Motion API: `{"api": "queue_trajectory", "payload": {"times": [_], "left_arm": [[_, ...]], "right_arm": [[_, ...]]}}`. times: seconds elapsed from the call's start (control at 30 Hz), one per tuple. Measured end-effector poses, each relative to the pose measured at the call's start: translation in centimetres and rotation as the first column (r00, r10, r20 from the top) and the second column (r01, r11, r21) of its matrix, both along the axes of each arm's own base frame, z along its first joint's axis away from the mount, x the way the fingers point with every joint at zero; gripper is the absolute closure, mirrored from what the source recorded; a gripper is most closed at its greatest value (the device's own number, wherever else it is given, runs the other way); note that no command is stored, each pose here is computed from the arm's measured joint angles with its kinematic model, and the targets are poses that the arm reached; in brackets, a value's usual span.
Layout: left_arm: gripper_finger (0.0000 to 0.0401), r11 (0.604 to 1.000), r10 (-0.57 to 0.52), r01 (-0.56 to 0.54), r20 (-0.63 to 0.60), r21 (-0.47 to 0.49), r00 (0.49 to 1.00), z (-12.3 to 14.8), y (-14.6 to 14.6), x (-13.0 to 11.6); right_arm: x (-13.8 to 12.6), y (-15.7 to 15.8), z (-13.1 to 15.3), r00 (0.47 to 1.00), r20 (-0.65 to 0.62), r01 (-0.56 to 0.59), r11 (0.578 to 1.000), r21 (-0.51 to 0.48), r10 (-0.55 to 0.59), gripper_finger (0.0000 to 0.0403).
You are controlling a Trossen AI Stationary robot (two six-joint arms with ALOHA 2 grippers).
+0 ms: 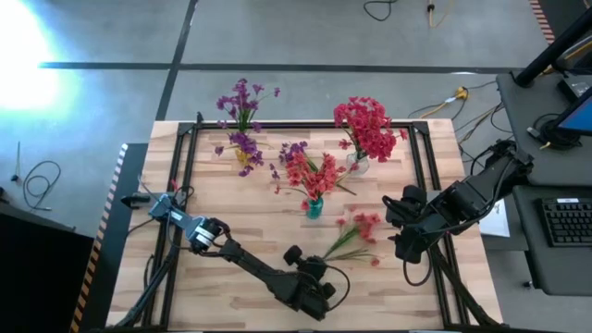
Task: Sort flowers into vase by color
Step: Put the orange flowers into the blue vase
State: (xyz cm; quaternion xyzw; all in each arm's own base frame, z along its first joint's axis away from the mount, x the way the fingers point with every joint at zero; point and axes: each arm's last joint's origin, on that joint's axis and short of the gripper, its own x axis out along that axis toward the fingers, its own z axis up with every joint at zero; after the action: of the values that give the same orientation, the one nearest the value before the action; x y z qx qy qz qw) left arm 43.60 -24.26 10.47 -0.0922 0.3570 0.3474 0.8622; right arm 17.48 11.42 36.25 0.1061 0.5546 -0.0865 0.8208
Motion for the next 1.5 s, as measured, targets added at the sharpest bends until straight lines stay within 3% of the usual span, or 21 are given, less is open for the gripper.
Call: {"api": "queue_trajectory", "payload": {"times": [0.17, 0.33, 0.67, 0.83, 1.17, 1.37, 1.5], "left_arm": [[0.0400, 0.999, -0.024, 0.029, -0.132, 0.040, 0.991, 1.0, -1.2, -1.9], [0.0383, 0.994, -0.074, 0.086, -0.175, 0.064, 0.982, 2.0, -2.7, -2.9], [0.0268, 0.991, -0.109, 0.121, -0.184, 0.053, 0.977, 3.6, -3.7, -3.4], [0.0224, 0.977, -0.153, 0.176, -0.183, 0.118, 0.971, 4.2, -3.7, -3.0], [0.0244, 0.948, -0.223, 0.273, -0.270, 0.166, 0.937, 4.1, -2.7, -2.2], [0.0262, 0.920, -0.183, 0.300, -0.401, 0.252, 0.898, 3.8, -2.0, -4.2], [0.0270, 0.905, -0.170, 0.295, -0.374, 0.308, 0.912, 4.6, -1.8, -4.9]], "right_arm": [[0.0, 0.0, 0.0, 1.000, -0.002, -0.008, 1.000, 0.001, 0.008, 0.0129], [0.0, 0.0, 0.0, 1.000, -0.003, -0.019, 1.000, -0.002, 0.019, 0.0129], [0.0, 0.0, 0.0, 0.999, -0.003, -0.034, 0.999, -0.009, 0.034, 0.0129], [0.0, 0.0, 0.0, 0.999, -0.004, -0.050, 0.999, -0.015, 0.050, 0.0129], [-0.3, 0.4, 0.0, 0.997, -0.005, -0.079, 0.997, -0.018, 0.079, 0.0129], [-0.4, 0.6, 0.0, 0.997, 0.003, -0.072, 0.997, -0.018, 0.072, 0.0129], [-0.1, 0.7, 0.1, 0.997, 0.044, -0.061, 0.998, -0.030, 0.062, 0.0129]]}}
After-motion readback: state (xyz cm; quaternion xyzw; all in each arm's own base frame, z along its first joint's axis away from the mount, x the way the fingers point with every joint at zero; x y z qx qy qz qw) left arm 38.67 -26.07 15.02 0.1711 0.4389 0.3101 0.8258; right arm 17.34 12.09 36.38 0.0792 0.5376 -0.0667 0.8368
